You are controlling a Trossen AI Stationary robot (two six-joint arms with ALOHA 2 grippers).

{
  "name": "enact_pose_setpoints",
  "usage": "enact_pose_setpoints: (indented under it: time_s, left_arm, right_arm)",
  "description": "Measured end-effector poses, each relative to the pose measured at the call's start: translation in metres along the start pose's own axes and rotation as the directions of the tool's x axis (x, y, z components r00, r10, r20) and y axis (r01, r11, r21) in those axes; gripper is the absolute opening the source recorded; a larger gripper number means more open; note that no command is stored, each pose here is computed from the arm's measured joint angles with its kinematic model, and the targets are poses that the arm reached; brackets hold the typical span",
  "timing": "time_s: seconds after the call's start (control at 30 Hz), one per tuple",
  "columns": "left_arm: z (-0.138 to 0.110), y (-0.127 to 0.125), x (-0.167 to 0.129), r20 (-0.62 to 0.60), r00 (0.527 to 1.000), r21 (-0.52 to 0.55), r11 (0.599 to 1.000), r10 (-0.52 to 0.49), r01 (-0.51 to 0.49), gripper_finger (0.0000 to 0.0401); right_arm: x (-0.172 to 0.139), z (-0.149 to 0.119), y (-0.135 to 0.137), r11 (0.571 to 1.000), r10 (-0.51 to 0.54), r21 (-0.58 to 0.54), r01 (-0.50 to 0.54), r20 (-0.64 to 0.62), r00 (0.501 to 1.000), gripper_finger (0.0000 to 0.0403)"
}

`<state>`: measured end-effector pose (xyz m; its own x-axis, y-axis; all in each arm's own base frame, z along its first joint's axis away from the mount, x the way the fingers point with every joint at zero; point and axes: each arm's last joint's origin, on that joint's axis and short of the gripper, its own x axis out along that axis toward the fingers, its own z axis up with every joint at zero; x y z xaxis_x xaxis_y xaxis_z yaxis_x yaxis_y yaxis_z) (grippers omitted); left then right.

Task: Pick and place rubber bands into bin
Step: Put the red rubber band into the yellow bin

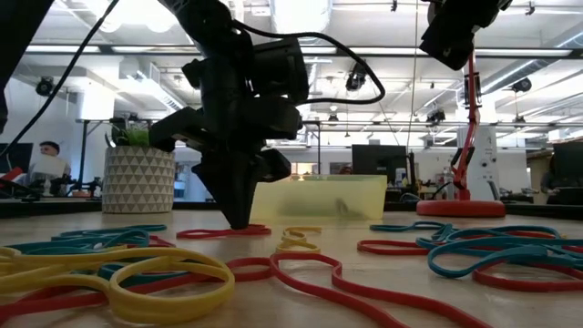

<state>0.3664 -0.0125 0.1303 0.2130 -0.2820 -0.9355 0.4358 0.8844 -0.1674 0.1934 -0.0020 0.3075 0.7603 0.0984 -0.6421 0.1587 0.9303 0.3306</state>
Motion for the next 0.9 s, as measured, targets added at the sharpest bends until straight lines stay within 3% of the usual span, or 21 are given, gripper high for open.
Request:
enact_pose_setpoints:
  time_s: [0.27,0.57,0.73,0.9]
  left_arm:
    - [0.015,0.002,-0.032,0.176,0.984,-0.007,1.0,0.022,-0.022,0.0]
    - [0.028,-0.001,-0.078,0.388,0.919,-0.01,0.997,0.073,-0.075,0.0]
    - [0.025,0.003,-0.082,0.377,0.918,-0.068,0.992,0.124,-0.107,0.0]
    - [0.017,0.01,-0.057,0.256,0.952,-0.21,0.971,0.171,-0.118,0.0]
  right_arm:
    - [0.0,0.0,0.0,1.0,0.0,-0.001,0.0,0.001,1.0,0.0061]
    - [0.0,0.0,0.0,1.0,-0.001,-0.003,0.001,0.0,1.0,0.0059]
    - [0.0,0.0,0.0,1.0,-0.004,-0.007,0.004,0.001,1.0,0.0059]
    - [0.0,0.0,-0.001,1.0,-0.014,-0.008,0.014,0.005,1.0,0.0059]
